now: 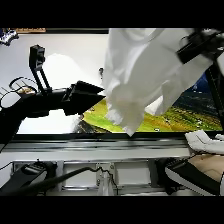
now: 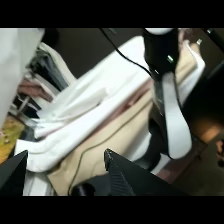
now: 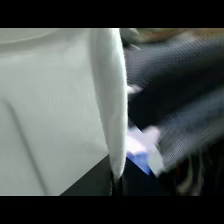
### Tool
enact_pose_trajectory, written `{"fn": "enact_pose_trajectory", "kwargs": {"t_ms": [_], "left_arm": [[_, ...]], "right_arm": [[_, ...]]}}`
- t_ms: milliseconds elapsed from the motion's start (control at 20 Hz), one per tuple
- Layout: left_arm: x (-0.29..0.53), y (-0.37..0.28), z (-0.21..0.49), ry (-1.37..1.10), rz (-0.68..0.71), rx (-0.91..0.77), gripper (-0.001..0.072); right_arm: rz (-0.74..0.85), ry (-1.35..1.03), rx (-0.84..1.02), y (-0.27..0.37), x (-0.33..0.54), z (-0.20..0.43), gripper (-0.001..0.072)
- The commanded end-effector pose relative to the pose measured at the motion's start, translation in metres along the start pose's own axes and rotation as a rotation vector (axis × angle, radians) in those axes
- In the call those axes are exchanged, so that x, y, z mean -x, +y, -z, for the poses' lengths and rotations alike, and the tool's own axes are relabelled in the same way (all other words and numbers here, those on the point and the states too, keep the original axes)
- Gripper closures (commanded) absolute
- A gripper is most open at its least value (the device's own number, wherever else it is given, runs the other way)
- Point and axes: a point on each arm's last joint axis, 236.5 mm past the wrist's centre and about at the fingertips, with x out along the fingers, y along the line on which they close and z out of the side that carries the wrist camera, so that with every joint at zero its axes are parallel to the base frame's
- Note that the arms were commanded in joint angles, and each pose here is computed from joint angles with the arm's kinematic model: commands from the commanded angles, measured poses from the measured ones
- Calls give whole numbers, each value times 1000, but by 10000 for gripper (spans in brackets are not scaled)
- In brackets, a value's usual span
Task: Fold the clothes and pants, and hang the long-sleeved shirts on hangers.
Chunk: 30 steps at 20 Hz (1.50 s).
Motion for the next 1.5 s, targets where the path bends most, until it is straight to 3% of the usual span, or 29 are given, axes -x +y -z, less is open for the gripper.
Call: {"fn": "enact_pose_trajectory", "kwargs": {"t_ms": [0,550,900,1450], "left_arm": [[-1,-6,14,55,22,-15,215],[1,-3,33,134,13,-19,215],[3,3,43,181,-11,-32,215],[3,1,45,186,-4,-25,215]], "right_arm": [[160,62,-252,-66,3,33,694],[736,202,-682,-242,169,143,694],[1056,272,-875,-280,249,216,694],[1447,118,-1126,-316,330,272,695]]}}
